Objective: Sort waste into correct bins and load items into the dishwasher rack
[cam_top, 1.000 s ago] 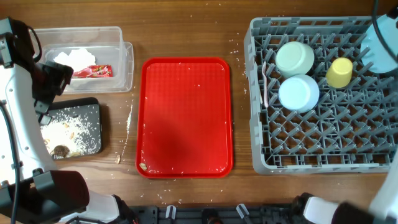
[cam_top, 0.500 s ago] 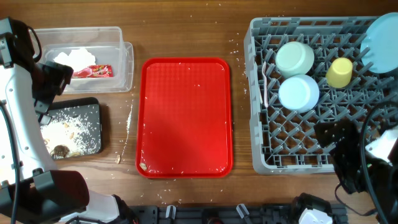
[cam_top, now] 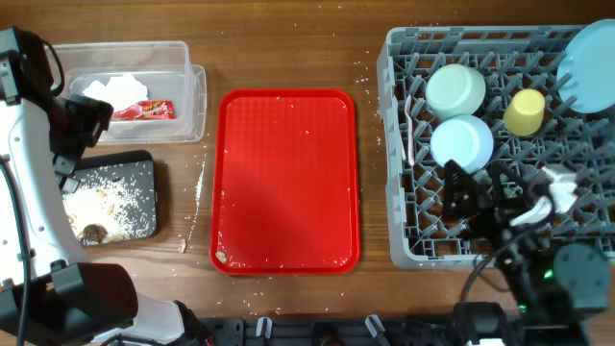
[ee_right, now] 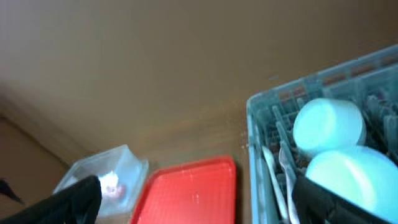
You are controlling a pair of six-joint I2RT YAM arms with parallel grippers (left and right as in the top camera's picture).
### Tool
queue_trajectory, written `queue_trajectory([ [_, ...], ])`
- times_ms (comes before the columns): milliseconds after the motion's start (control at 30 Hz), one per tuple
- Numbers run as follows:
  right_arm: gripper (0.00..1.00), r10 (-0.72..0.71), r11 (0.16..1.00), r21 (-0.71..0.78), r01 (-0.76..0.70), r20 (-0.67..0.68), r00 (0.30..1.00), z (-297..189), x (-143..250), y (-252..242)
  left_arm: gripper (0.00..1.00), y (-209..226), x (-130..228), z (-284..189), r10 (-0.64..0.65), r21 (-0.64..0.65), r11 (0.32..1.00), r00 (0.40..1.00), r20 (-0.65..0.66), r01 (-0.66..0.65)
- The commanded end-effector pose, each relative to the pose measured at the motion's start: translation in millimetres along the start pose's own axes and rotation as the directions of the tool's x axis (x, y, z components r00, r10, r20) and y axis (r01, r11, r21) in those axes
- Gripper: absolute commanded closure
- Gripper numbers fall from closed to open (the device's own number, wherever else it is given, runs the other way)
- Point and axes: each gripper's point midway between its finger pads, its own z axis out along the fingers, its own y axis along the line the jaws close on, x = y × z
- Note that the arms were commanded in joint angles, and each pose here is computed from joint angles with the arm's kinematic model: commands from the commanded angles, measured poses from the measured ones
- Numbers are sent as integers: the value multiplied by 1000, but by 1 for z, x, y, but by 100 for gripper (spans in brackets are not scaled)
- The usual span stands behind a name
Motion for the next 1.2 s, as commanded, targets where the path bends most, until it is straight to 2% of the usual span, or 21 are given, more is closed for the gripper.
queue_trajectory([
  [0, 0, -68, 996, -58, 75, 110, 992, 7, 21, -11, 0, 2, -3, -4, -16, 7, 1000, 1000, 15, 15],
  [100, 0, -95, 988, -102, 120, 219, 971, 11, 34, -19, 0, 2, -3, -4, -16, 7, 1000, 1000, 15, 15],
  [200, 0, -182, 972, -96, 215, 271, 945, 13, 46, -26, 0, 2, -3, -4, -16, 7, 1000, 1000, 15, 15],
  [300, 0, -290, 946, -63, 319, 277, 916, 16, 62, -36, 0, 2, -3, -4, -16, 7, 1000, 1000, 15, 15],
  [400, 0, -304, 948, -17, 318, 250, 919, 21, 72, -50, 0, 2, -3, -4, -16, 7, 1000, 1000, 15, 15],
  [500, 0, -396, 917, 37, 397, 207, 895, 23, 80, -59, 0, 2, -3, -4, -16, 7, 1000, 1000, 15, 15],
  [567, 0, -389, 921, 46, 386, 119, 914, 27, 99, -70, 0, 2, -3, -4, -16, 7, 1000, 1000, 15, 15],
  [1167, 0, -389, 921, 42, 387, 119, 914, 27, 99, -70, 0, 2, -3, -4, -16, 7, 1000, 1000, 15, 15],
])
